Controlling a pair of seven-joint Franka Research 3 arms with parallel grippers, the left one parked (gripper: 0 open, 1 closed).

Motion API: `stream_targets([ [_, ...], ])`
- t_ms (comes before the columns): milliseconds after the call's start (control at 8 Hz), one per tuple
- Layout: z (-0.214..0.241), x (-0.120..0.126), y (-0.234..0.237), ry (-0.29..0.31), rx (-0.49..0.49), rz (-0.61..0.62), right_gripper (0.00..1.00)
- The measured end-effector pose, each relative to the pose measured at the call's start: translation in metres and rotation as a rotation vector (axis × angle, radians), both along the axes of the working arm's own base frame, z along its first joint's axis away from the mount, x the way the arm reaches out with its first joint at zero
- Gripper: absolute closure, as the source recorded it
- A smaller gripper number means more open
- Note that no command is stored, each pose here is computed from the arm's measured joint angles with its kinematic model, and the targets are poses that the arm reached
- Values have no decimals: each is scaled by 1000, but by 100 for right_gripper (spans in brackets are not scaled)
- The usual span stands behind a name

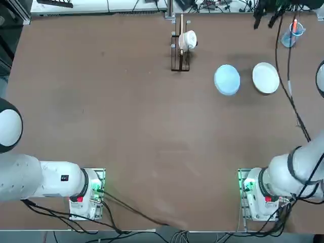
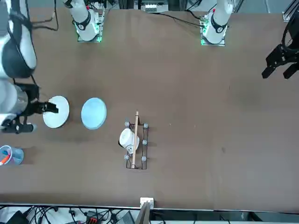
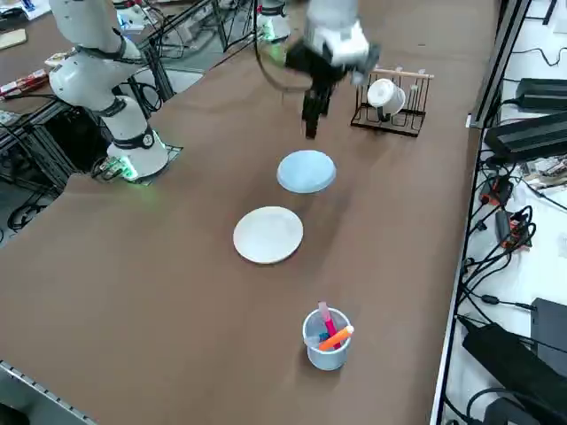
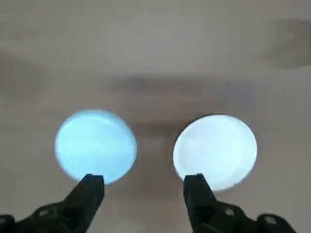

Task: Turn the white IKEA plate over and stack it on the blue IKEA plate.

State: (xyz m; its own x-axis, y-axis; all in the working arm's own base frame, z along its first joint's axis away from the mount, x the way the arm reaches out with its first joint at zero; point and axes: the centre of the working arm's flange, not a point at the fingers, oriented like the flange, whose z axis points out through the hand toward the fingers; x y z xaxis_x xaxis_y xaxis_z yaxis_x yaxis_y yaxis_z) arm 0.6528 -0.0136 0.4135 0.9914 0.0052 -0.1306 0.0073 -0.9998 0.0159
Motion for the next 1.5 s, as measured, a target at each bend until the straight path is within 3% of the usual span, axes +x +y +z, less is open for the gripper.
stream_targets([
  [375,-119,-43,-38,13,-13,-18,0],
  [875,-184,-60,-48,115,-7,-13,1],
  [1125,-209,-66,-46,155,2,-9,7],
  [1250,-216,-67,-46,166,1,-3,15],
  [1375,-221,-68,-46,173,-1,1,36],
  [1500,-223,-69,-47,177,-10,11,42],
])
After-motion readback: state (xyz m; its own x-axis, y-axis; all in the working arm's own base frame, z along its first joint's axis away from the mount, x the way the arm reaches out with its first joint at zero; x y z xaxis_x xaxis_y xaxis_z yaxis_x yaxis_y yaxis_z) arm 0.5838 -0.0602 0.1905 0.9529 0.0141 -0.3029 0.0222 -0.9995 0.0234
